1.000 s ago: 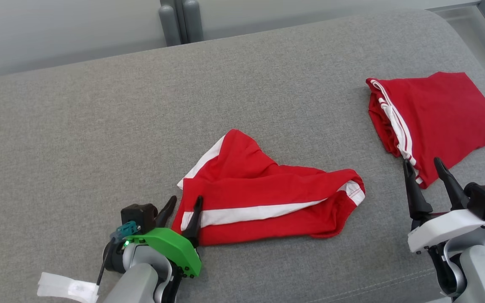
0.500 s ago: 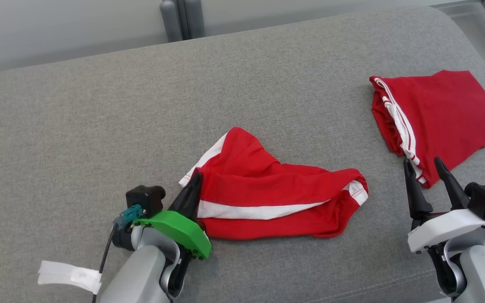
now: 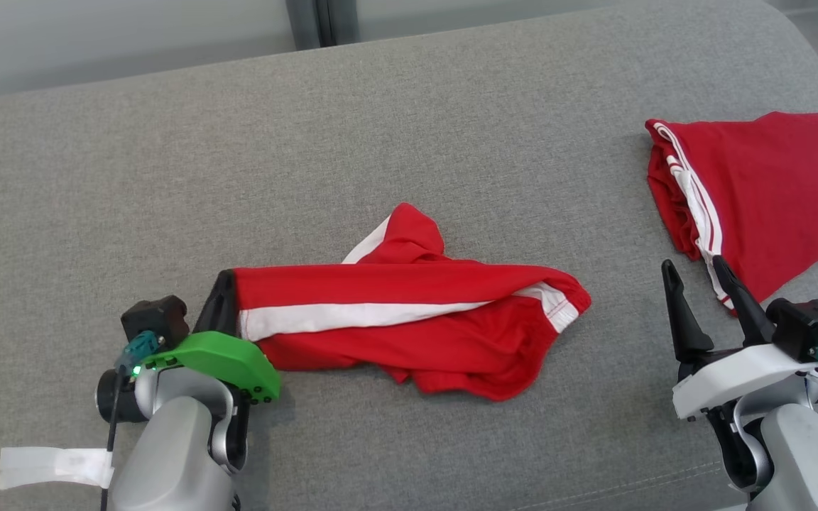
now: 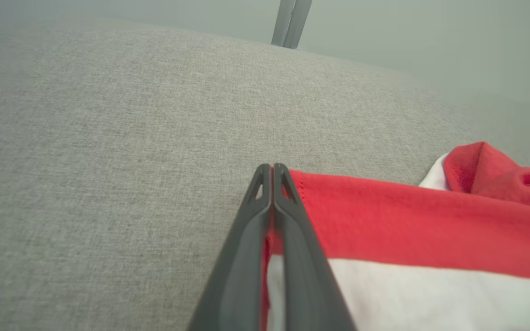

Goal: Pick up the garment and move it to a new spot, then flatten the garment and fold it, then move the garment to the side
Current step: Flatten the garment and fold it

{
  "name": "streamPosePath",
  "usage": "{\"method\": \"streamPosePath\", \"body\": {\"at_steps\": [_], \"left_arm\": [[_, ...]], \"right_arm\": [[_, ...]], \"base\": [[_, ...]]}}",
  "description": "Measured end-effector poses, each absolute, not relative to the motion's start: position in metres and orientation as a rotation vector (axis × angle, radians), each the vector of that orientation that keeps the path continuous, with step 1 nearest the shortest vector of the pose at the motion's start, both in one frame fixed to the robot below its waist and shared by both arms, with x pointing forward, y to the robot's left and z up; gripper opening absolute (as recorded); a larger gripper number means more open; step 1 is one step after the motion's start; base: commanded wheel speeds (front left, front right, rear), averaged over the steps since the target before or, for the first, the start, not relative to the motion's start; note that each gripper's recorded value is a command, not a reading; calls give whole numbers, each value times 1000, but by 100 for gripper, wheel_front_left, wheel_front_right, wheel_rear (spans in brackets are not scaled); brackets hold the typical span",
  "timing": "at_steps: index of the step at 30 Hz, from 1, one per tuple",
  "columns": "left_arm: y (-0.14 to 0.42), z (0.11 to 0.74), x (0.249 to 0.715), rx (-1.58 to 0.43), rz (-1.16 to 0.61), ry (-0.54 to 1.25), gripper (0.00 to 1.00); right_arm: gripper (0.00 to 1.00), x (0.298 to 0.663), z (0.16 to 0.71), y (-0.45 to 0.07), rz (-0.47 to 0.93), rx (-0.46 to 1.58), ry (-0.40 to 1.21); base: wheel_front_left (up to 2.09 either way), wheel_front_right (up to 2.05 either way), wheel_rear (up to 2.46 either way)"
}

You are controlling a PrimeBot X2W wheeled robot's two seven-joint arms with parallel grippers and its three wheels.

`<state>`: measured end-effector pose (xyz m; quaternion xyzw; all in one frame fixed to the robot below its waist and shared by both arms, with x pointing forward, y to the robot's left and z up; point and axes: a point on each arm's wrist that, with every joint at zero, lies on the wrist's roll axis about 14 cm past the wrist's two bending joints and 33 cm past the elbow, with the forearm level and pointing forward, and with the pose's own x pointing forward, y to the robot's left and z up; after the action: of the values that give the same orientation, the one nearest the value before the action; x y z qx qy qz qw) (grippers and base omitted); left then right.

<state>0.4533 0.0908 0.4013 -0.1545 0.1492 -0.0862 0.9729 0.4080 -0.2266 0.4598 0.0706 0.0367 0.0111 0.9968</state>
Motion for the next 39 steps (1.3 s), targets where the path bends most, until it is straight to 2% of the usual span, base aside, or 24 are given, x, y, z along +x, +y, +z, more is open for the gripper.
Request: {"method": "streamPosePath", "body": {"at_steps": [6, 11, 12, 13, 14, 21, 35, 39], "left_arm": [[123, 390, 467, -234, -53, 324, 0], [133, 386, 470, -206, -20, 333, 0], [134, 387, 470, -201, -19, 331, 35], [135, 388, 470, -196, -19, 327, 91], [136, 390, 470, -197, -19, 321, 100], [142, 411, 464, -189, -30, 251, 100], [166, 450, 404, -173, 6, 114, 100], [177, 460, 388, -147, 34, 76, 100]], "right_arm": [[100, 410, 455, -225, 29, 140, 87], [100, 411, 455, -213, 61, 163, 89], [100, 411, 456, -208, 76, 172, 88], [100, 411, 456, -203, 91, 178, 88], [100, 411, 457, -198, 106, 182, 88], [100, 405, 459, -175, 176, 209, 93], [100, 372, 462, -139, 249, 268, 99], [100, 372, 474, -143, 233, 252, 56]], "base": [[0, 0, 0], [0, 0, 0], [0, 0, 0], [0, 0, 0], [0, 0, 0], [0, 0, 0], [0, 0, 0], [0, 0, 0]]}}
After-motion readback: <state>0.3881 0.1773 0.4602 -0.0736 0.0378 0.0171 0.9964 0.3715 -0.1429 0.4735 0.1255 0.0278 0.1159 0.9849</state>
